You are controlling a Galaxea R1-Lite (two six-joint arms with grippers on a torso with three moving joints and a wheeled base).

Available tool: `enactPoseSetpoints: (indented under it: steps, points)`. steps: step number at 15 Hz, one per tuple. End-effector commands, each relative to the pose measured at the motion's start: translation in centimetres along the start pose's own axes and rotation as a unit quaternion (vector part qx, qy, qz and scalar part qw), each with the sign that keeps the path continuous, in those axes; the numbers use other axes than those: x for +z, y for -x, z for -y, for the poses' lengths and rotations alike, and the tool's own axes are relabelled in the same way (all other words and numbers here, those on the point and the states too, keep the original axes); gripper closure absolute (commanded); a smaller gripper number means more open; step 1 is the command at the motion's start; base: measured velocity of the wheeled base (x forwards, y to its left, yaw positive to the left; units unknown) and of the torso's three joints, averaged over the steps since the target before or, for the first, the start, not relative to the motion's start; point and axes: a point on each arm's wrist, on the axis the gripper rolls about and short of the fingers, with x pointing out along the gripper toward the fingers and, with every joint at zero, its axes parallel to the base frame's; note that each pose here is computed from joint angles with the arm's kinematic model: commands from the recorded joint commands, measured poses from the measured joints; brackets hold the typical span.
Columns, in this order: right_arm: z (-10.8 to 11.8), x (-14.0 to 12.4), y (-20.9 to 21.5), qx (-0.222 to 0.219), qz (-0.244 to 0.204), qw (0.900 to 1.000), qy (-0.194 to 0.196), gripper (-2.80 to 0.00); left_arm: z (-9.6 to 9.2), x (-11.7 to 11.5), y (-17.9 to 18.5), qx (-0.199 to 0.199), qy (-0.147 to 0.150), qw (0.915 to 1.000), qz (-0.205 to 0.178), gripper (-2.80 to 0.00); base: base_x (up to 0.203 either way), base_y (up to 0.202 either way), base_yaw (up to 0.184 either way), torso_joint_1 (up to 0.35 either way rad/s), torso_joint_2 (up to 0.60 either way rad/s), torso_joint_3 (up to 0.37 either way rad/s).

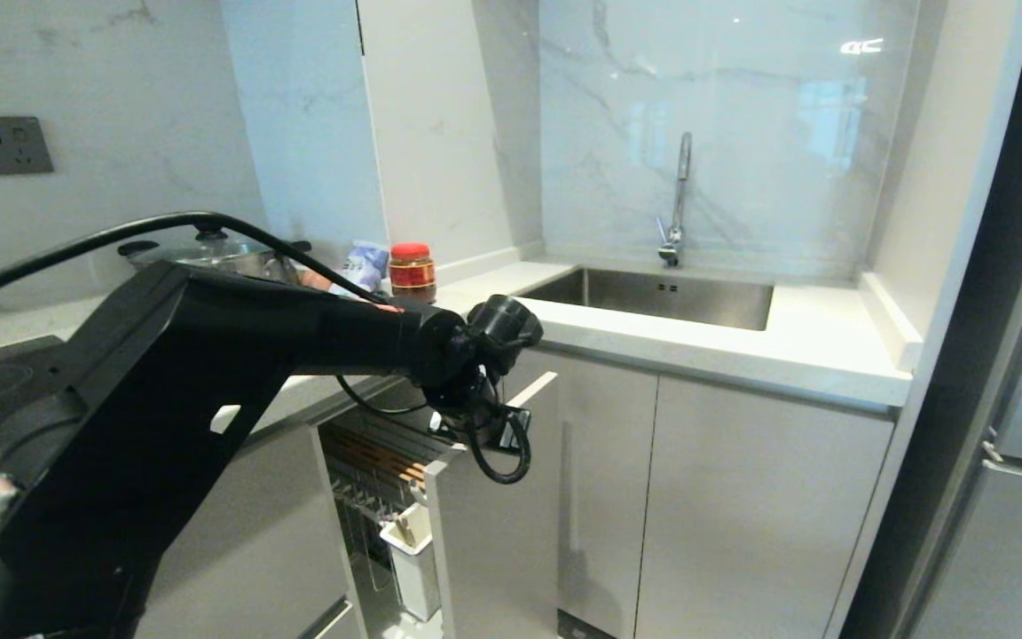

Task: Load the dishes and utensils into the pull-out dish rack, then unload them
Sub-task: Close the cupboard

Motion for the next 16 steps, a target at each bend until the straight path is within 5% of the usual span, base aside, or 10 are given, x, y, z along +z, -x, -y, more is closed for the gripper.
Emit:
enactPoseSetpoints:
  steps: [1, 12, 16]
  points:
    - [0.0, 0.0, 0.0, 0.0, 0.002, 1.0, 0.0, 0.0, -1.1, 0.3, -0.5, 0.03, 0.007, 0.9995, 0.004, 0.0, 0.0, 0.0, 0.0, 0.0, 0.0, 0.0]
    - [0.0, 0.0, 0.0, 0.0, 0.002, 1.0, 0.0, 0.0, -11.7, 2.1, -4.2, 0.179, 0.038, 0.9831, -0.009, 0.0, 0.0, 0.0, 0.0, 0.0, 0.0, 0.0]
    - [0.0, 0.0, 0.0, 0.0, 0.002, 1.0, 0.0, 0.0, -12.2, 2.3, -4.1, 0.192, 0.04, 0.9806, -0.006, 0.0, 0.0, 0.0, 0.0, 0.0, 0.0, 0.0]
